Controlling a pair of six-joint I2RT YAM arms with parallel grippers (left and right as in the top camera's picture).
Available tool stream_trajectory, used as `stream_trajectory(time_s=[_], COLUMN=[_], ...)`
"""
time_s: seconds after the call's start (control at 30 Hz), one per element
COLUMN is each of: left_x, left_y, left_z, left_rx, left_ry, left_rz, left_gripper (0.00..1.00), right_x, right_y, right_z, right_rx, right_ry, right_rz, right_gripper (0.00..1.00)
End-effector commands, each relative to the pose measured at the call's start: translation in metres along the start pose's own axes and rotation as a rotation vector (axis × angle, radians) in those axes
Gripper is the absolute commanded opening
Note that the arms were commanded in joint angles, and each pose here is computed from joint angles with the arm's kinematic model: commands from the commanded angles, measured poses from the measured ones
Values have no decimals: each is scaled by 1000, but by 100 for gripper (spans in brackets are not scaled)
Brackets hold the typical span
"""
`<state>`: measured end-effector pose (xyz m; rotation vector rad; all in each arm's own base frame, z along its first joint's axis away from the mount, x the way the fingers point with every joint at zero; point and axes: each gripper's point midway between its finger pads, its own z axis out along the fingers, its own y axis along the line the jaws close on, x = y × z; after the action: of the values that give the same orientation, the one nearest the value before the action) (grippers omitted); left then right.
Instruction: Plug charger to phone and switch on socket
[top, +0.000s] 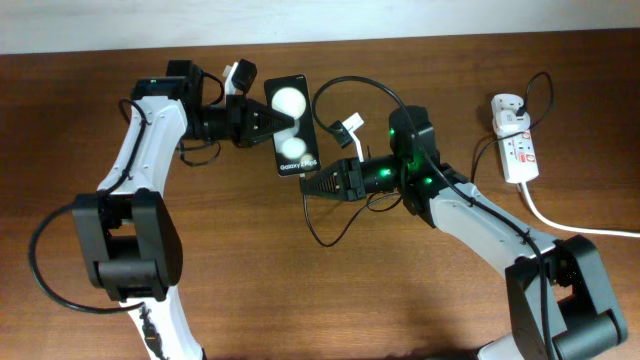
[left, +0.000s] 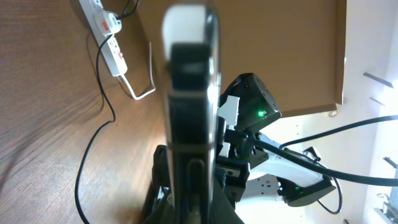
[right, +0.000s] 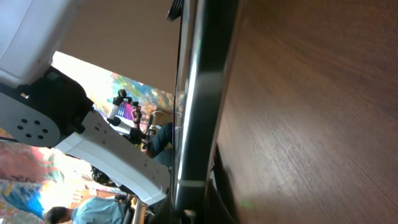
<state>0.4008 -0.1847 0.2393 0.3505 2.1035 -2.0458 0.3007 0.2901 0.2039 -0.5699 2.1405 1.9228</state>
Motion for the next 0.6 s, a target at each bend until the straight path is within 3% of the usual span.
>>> stream_trajectory(time_s=[0.0,0.57], left_x=[-2,-3], left_y=[-9,-9], left_z=[1,2], left_rx=[36,36], left_ry=[-6,-6], left_rz=[27,26], left_gripper=[0,0], right_x=[2,5], right_y=[6,9], right_z=[-1,-1], right_rx=[-28,-48], right_ry=[18,35], right_rz=[-26,-25], right_gripper=[4,4])
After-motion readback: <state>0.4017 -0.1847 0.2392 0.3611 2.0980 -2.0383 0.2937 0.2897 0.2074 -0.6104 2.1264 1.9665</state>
